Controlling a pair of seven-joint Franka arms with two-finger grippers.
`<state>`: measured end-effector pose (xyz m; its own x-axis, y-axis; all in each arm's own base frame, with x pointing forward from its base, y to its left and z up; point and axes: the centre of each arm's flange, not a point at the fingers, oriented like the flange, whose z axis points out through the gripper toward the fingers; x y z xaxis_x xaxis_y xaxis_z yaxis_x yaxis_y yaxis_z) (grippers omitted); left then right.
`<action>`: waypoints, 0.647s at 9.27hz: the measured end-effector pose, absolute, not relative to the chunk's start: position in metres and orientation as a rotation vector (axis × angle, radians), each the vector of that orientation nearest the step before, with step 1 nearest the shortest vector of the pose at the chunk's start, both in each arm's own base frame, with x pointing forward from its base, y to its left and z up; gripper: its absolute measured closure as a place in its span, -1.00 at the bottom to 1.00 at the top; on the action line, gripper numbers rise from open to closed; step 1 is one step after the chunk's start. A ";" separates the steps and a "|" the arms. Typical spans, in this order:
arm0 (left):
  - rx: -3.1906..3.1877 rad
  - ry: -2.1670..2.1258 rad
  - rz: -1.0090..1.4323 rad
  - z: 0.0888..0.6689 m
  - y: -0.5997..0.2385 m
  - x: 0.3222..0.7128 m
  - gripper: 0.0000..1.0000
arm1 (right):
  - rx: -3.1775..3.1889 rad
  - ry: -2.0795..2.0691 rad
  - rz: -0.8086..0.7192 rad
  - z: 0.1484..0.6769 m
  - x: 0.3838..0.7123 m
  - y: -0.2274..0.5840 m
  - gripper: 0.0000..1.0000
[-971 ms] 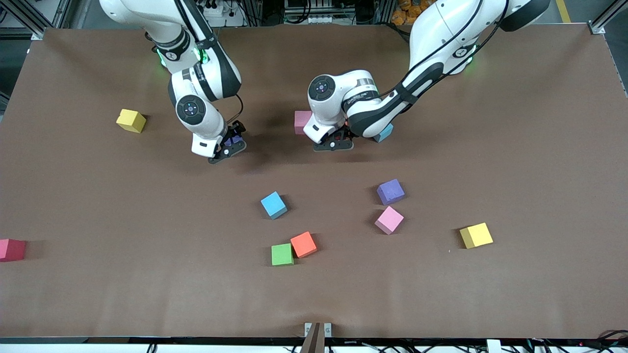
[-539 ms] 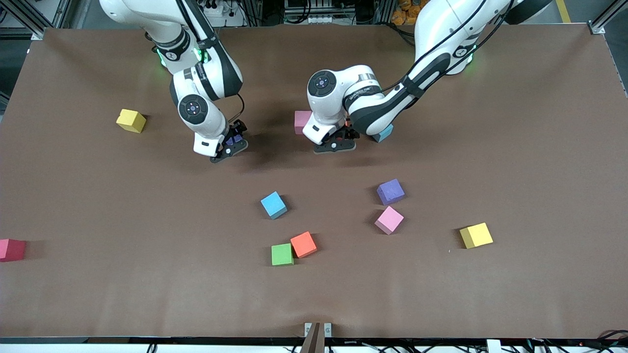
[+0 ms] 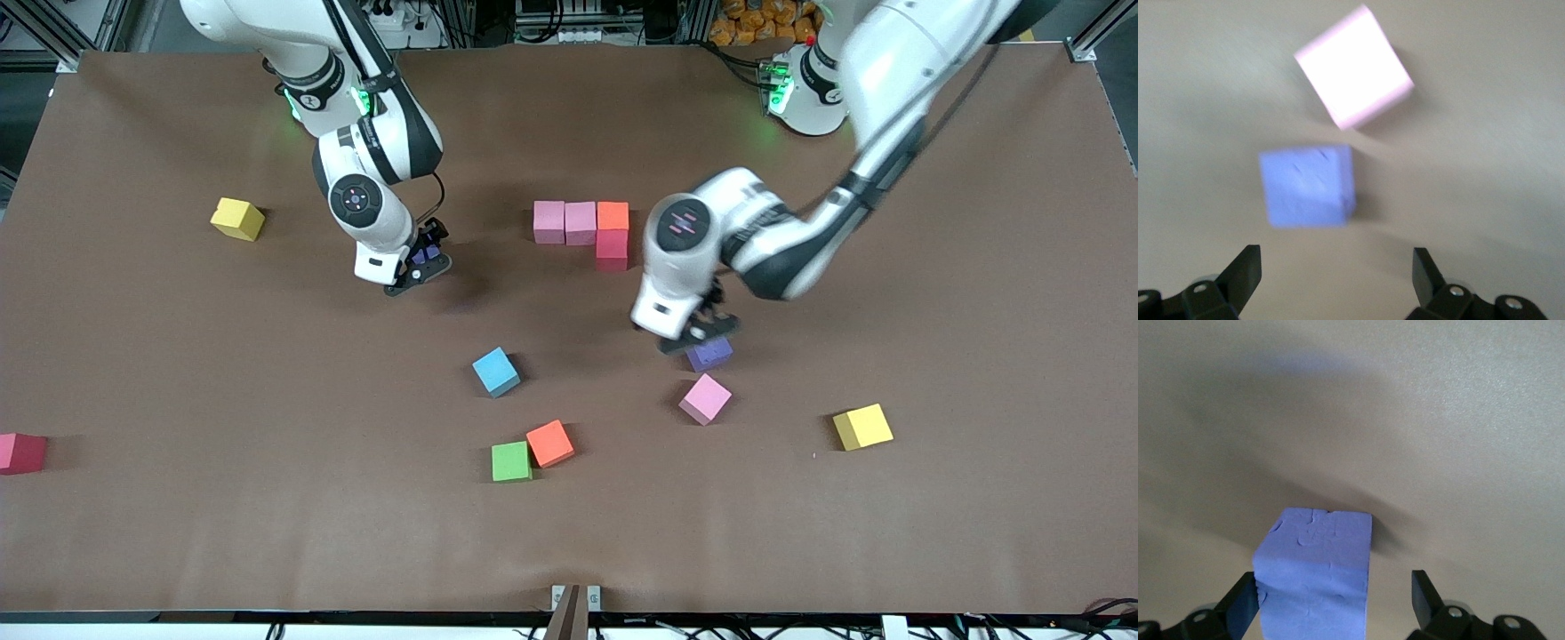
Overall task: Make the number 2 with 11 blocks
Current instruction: 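Grasp a second purple cube with the left gripper while the right lifts purple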
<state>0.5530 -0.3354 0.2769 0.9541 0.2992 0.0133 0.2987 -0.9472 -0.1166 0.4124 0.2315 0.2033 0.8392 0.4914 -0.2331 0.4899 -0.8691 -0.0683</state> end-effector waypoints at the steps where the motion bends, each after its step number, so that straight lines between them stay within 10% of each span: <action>1: -2.994 -0.469 0.012 0.276 -0.313 0.566 -1.00 | -3.008 -0.803 0.384 0.202 0.412 0.232 -1.00; 4: -3.064 -0.473 -0.050 0.259 -0.289 0.563 -1.00 | -3.011 -0.814 0.374 0.198 0.412 0.234 -0.76; 6: -3.080 -0.471 -0.051 0.251 -0.285 0.556 -1.00 | -3.008 -0.823 0.372 0.199 0.411 0.237 -0.19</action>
<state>0.5558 -0.2847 0.2510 0.9538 0.2982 0.0362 0.2990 -0.9540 -0.0200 0.4107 0.2370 0.1985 0.8345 0.5023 -0.2264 0.5021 -0.8625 -0.0632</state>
